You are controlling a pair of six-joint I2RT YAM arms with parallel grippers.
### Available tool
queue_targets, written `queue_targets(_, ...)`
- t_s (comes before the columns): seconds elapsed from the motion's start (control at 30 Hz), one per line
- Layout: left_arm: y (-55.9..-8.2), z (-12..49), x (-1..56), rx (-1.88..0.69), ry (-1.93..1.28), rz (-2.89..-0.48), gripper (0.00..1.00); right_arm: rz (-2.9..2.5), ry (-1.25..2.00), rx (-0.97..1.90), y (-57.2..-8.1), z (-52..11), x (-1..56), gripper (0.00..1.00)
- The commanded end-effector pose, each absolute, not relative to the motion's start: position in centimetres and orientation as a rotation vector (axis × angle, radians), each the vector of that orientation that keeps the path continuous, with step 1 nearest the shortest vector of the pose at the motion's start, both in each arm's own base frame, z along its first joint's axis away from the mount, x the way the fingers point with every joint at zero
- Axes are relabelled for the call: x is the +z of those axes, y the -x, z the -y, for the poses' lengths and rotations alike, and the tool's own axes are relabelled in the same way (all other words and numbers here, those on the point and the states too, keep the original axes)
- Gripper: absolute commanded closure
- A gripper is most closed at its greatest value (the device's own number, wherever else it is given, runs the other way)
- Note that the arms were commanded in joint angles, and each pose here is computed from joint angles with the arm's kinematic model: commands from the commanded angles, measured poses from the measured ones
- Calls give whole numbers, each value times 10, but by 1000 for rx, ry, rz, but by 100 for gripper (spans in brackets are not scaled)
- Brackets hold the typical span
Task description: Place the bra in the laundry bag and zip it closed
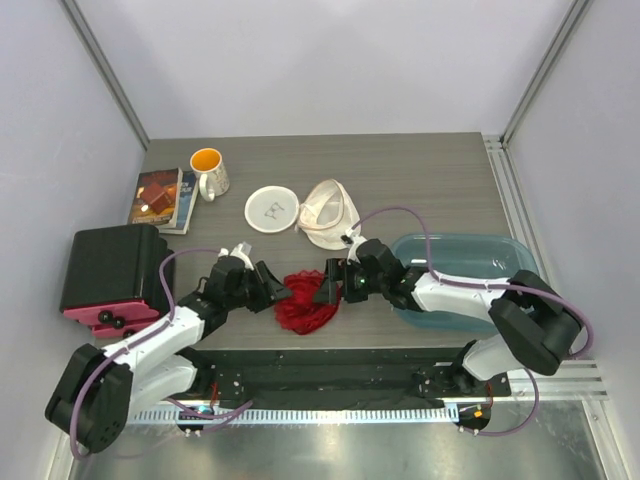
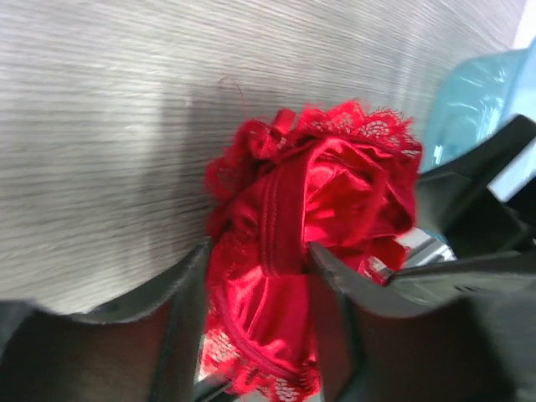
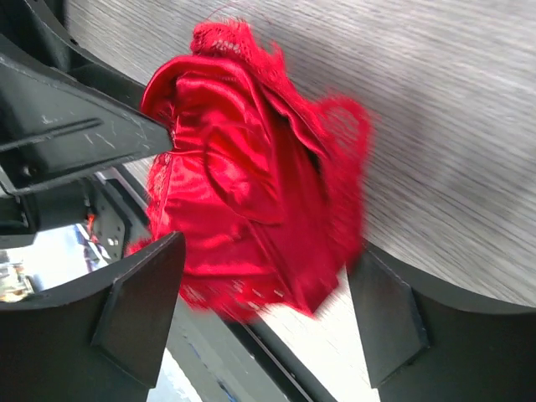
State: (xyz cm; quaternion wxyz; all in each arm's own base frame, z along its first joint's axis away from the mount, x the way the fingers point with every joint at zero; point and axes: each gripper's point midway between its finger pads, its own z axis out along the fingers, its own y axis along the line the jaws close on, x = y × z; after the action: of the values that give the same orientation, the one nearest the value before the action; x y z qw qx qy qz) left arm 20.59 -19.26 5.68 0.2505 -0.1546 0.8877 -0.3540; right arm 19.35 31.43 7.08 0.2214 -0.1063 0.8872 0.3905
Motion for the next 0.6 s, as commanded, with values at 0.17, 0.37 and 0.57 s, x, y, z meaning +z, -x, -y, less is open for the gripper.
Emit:
queue_targets(0.17, -218, 218, 67, -1148, 346, -2330, 87, -2431, 206, 1167, -197, -332, 63, 26)
queue_targets(0.37, -221, 240, 65, -1197, 306, -2319, 97, -2436, 176, 1158, -198, -329, 60, 28)
queue_targets(0.57, -225, 238, 68, -1134, 293, -2321, 96, -2439, 162, 1148, -196, -326, 55, 32)
